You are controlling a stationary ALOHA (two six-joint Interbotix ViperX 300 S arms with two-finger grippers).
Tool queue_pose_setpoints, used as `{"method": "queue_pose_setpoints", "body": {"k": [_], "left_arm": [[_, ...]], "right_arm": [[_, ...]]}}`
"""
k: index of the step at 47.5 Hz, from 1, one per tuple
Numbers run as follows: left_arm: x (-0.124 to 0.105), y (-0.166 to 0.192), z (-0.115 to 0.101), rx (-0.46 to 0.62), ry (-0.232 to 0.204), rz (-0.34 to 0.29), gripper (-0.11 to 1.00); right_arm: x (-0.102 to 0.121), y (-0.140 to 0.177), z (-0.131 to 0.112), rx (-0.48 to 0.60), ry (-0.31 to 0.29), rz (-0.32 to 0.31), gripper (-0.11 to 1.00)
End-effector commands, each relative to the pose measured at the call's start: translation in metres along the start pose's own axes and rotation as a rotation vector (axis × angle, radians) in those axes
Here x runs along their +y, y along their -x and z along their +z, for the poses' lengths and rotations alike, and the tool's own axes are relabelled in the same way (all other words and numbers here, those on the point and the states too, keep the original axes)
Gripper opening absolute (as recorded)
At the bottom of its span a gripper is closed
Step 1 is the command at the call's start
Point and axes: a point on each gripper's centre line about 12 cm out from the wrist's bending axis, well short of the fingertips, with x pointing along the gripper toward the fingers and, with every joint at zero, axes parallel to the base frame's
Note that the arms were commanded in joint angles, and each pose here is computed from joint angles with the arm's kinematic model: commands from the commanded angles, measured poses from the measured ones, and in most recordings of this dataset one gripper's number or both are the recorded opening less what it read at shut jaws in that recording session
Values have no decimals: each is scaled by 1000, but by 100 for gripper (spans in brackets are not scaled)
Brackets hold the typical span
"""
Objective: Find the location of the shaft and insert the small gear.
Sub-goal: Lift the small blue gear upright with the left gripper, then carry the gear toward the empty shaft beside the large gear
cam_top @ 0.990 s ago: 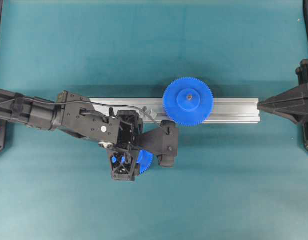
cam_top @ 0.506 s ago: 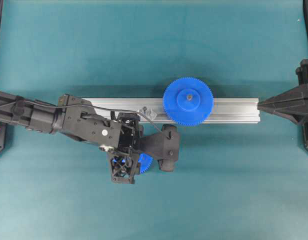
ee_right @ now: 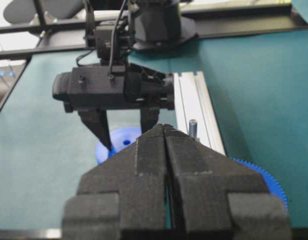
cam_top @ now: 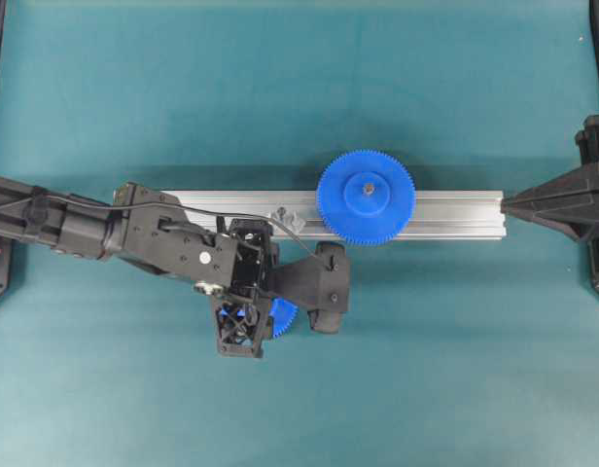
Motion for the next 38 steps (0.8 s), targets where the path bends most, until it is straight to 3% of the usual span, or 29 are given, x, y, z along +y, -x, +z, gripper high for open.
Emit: {"method": "queue_pose_setpoints", "body": {"k": [1,22,38], "left_arm": [[-3,14,11,-49,-5,-4,63],[-3,41,27,-75,-8,-4,63],[-3,67,38,-61,-61,1,63]], "right_arm": [[0,-1,4,-9,-11,-1,-3],[0,-1,3,-8,-11,-1,-3],[0,-1,3,-8,-11,-2,-3]]}}
